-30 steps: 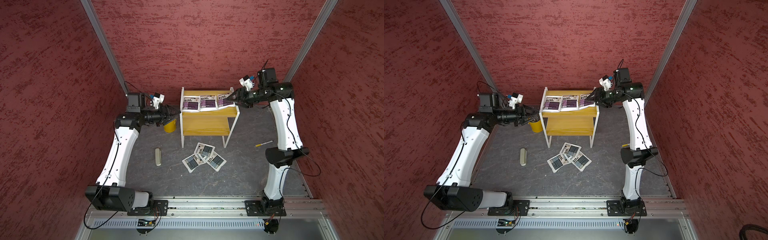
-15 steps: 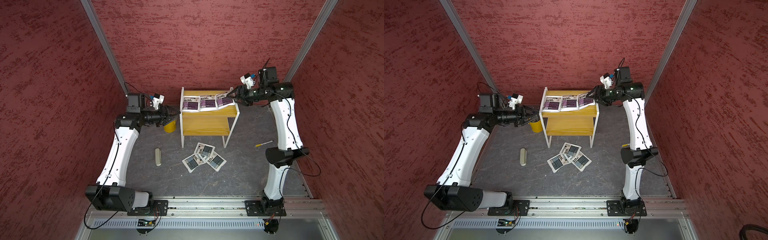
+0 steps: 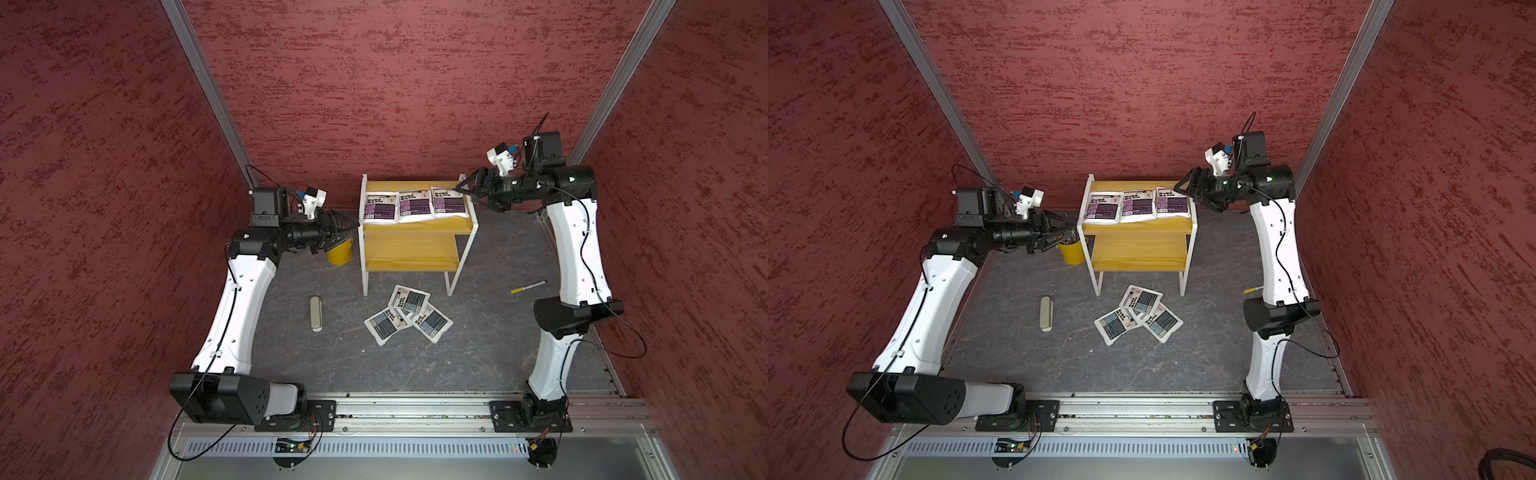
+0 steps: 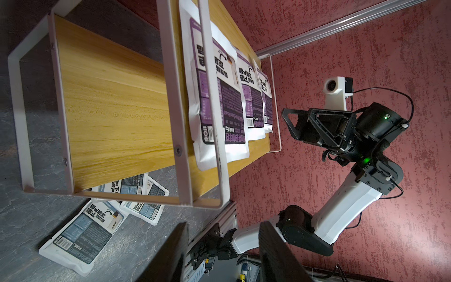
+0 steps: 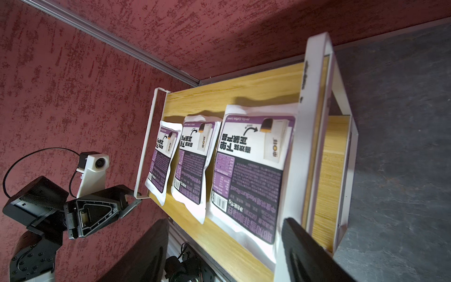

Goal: Place the bagged coffee beans on the shelf by color
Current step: Place the bagged coffee beans on the shelf, then pick up the bagged coffee beans at the center of the board, then place the bagged coffee beans on the shelf.

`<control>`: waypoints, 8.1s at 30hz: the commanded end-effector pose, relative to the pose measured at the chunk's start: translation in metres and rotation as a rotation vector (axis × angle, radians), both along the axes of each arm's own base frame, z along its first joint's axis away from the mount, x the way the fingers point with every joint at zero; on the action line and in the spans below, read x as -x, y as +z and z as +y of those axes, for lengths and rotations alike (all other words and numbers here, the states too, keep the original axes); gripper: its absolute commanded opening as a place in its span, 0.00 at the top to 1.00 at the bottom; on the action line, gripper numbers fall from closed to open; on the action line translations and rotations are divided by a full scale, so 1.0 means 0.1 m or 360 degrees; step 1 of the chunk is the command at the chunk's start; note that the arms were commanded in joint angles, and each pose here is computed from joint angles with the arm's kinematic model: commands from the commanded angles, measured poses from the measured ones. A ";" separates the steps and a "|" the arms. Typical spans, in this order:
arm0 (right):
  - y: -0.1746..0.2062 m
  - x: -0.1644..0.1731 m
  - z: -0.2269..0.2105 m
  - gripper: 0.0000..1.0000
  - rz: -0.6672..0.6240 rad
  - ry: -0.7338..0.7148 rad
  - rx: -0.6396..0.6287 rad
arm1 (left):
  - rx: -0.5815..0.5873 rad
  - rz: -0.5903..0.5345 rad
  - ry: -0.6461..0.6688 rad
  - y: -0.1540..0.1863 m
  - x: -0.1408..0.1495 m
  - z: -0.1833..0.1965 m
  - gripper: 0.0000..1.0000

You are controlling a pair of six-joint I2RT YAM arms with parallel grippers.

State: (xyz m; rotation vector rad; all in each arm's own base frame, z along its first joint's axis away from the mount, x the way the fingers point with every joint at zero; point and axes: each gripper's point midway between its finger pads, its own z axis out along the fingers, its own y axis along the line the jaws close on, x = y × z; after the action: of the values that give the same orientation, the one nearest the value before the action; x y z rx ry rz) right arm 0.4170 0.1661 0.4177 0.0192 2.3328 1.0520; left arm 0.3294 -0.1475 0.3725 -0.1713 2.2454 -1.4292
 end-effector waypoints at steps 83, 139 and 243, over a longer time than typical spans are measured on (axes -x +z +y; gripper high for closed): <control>-3.90 1.98 0.38 1.00 0.0893 -0.0740 -0.0283 | 0.0044 0.0161 0.0143 -2.15 1.23 -0.26 0.14; -1.04 2.32 1.62 1.00 0.0128 0.0080 -0.0864 | 0.0903 0.0559 0.0456 -1.16 0.94 -0.84 0.05; -1.14 2.34 1.68 0.86 0.0297 0.0597 -0.0744 | 0.0774 0.0224 -0.0582 -0.55 0.93 -0.66 0.86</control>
State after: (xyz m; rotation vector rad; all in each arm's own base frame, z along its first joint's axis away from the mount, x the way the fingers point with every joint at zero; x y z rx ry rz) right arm 0.1829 0.3355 0.3009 -0.1352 2.2749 1.8237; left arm 0.2354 -0.2155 0.3049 -0.0674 2.1005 -2.2228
